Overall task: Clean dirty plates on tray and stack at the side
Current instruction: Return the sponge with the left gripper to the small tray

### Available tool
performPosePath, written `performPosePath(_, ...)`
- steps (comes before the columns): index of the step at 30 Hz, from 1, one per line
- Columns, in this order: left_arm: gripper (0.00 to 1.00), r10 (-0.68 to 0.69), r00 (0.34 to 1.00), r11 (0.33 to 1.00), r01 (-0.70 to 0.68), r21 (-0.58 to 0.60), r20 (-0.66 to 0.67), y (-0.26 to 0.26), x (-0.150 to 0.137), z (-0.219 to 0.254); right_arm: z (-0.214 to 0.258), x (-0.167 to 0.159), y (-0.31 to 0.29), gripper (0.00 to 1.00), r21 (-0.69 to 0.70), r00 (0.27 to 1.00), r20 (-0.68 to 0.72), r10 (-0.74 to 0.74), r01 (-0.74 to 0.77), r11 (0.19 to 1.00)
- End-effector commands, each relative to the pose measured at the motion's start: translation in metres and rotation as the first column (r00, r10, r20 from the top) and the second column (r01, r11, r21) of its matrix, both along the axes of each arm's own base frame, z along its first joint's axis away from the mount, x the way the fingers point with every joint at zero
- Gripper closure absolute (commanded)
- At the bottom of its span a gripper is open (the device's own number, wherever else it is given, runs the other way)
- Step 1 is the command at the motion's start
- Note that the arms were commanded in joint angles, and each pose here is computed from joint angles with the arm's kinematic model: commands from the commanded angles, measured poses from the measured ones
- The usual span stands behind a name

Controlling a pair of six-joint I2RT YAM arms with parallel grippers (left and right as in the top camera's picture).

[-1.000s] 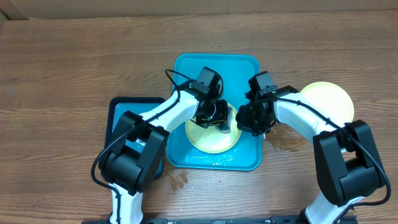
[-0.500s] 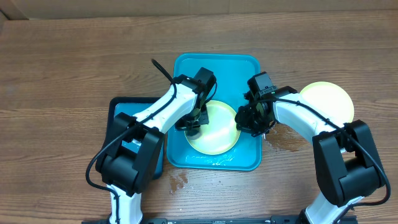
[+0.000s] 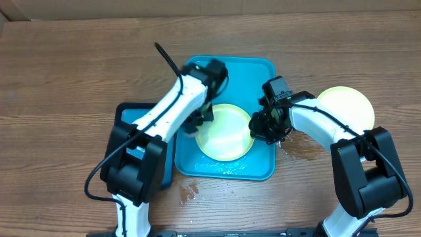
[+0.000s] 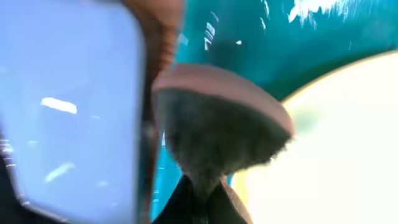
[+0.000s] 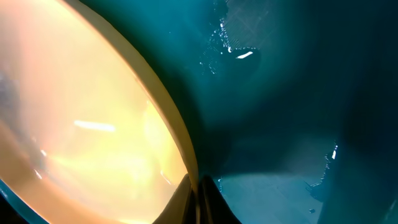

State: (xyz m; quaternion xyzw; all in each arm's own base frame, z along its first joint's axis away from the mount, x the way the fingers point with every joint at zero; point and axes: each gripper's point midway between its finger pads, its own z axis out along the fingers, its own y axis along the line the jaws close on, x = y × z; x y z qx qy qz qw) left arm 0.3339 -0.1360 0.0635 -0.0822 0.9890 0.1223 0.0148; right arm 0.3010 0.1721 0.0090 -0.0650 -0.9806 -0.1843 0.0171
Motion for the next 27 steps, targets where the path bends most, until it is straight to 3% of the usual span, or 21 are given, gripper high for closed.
performPosePath(1,0.96,-0.01,0.99,1.0,0.007,0.021,0.138,0.021,0.025,0.058,-0.01,-0.003,-0.016,0.96,-0.069,1.0,-0.011,-0.024,0.023,0.997)
performPosePath(5,0.96,0.035,0.983,0.999,-0.038,0.012,0.18,0.048,0.022,0.09,-0.01,-0.002,-0.015,0.96,-0.068,1.0,-0.008,-0.024,0.024,0.997)
performPosePath(9,0.96,0.107,0.984,0.993,-0.114,0.043,0.14,0.085,0.013,0.093,-0.01,-0.001,-0.015,0.96,-0.066,1.0,-0.003,-0.024,0.024,0.998)
performPosePath(18,0.96,0.197,0.98,0.979,-0.195,0.062,-0.017,0.124,-0.024,0.008,-0.01,0.0,-0.015,0.96,-0.065,1.0,-0.001,-0.024,0.024,0.998)
performPosePath(22,0.79,0.224,0.974,0.974,-0.224,0.023,-0.023,0.125,-0.025,0.01,-0.01,-0.003,-0.015,0.96,-0.065,1.0,-0.015,-0.023,0.022,0.998)
performPosePath(27,0.53,0.255,0.964,0.966,-0.251,-0.07,0.071,0.129,-0.014,0.057,0.013,0.002,-0.009,0.96,-0.052,1.0,-0.012,0.005,-0.006,0.999)
